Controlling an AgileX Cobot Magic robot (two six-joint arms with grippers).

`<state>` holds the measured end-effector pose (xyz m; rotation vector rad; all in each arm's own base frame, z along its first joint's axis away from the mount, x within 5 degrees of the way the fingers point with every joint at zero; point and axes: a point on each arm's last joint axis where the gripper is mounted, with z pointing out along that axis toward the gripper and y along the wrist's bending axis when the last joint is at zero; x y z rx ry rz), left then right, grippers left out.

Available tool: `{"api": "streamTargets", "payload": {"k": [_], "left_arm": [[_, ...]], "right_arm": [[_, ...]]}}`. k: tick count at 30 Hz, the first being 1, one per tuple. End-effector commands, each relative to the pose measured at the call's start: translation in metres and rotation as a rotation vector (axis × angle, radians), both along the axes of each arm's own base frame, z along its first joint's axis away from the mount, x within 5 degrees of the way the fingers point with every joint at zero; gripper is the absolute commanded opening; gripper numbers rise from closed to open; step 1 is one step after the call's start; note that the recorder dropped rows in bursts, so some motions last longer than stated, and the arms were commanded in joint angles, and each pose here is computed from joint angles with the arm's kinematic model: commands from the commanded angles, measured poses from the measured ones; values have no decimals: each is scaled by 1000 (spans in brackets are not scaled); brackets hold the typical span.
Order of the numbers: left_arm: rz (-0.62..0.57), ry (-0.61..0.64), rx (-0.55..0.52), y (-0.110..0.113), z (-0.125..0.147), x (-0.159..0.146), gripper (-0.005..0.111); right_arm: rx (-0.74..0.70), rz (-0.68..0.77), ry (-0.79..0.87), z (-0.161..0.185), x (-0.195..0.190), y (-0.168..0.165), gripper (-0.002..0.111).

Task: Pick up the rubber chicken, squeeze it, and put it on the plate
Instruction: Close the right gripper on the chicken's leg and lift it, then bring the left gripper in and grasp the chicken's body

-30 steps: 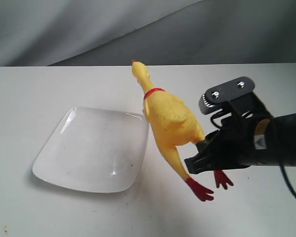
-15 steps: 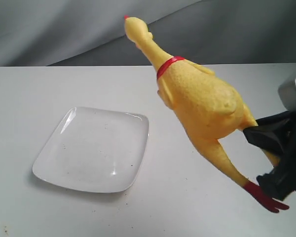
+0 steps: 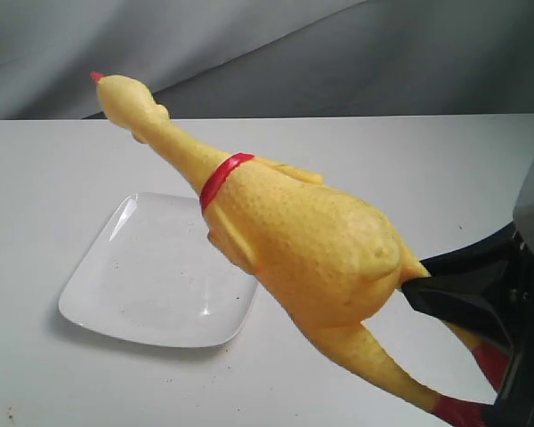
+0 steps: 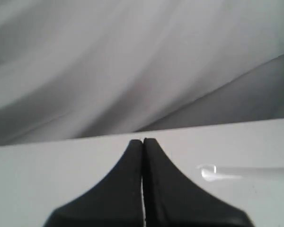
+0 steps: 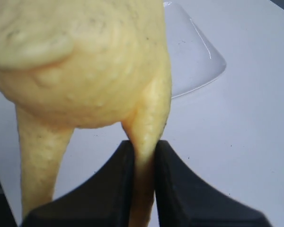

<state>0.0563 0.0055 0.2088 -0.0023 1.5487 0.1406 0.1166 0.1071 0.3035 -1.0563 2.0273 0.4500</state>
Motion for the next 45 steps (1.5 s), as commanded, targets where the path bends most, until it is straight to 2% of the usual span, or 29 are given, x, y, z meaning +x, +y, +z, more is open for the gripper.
{"api": "streamTargets", "payload": {"k": [1, 4, 6, 9, 10, 11, 14, 16, 19, 21, 23, 25, 26, 27, 28, 29, 30, 34, 38, 41, 43, 45], "left_arm": [[-18, -121, 30, -2, 10, -1, 0], [-23, -154, 33, -2, 13, -1, 0], [-43, -242, -3, -4, 20, -3, 0], [-130, -384, -303, -6, 31, -7, 0], [-173, -441, -379, -7, 36, -9, 0], [-207, -483, -397, -9, 40, -11, 0], [-347, -610, -283, -21, 51, -19, 0], [-446, -616, -186, -32, 52, -22, 0], [-514, -410, -3, -44, 36, -16, 2], [-570, -312, 39, -50, 35, -17, 4], [-658, -282, 90, -58, 40, -19, 10], [-782, -296, 113, -66, 57, -22, 25], [-823, -244, 200, -70, 66, -18, 44], [-821, -189, 228, -69, 72, -15, 53], [-789, -71, 255, -66, 83, -8, 66], [-775, -51, 241, -65, 92, -5, 70], [-807, -39, 228, -66, 103, 1, 71], [-1001, -15, 374, -78, 108, 22, 70], [-1107, -44, 623, -91, 94, 44, 70], [-1070, -128, 879, -97, 89, 54, 70], [-1022, -165, 986, -97, 89, 57, 70], [-978, -177, 1045, -97, 89, 59, 70]], "right_arm": [[36, 8, -18, 3, -1, 1, 0], [32, 12, -6, 3, -2, 1, 0], [28, 16, 1, 2, -3, 1, 0], [47, 15, 19, 2, -4, 2, 0], [64, 14, 31, 3, -4, 3, 0], [75, 13, 38, 3, -5, 4, 0], [109, 11, 74, 4, -6, 6, 0], [121, 10, 118, 1, -4, 10, 0], [104, 2, 181, -9, 4, 17, 0], [78, -3, 224, -17, 11, 22, 0], [58, -11, 278, -27, 18, 28, 0], [42, -25, 330, -37, 25, 32, 0], [45, -32, 347, -40, 29, 32, 0], [50, -32, 353, -40, 30, 31, 0], [65, -17, 358, -37, 32, 29, 0], [70, -2, 369, -34, 33, 27, 0], [92, 15, 394, -24, 36, 24, 0], [179, 87, 419, 20, 40, 21, 0], [183, 147, 421, 29, 36, 22, 0], [178, 153, 414, 29, 36, 22, 0], [179, 152, 413, 29, 36, 22, 0], [182, 148, 409, 29, 37, 22, 0]]}}
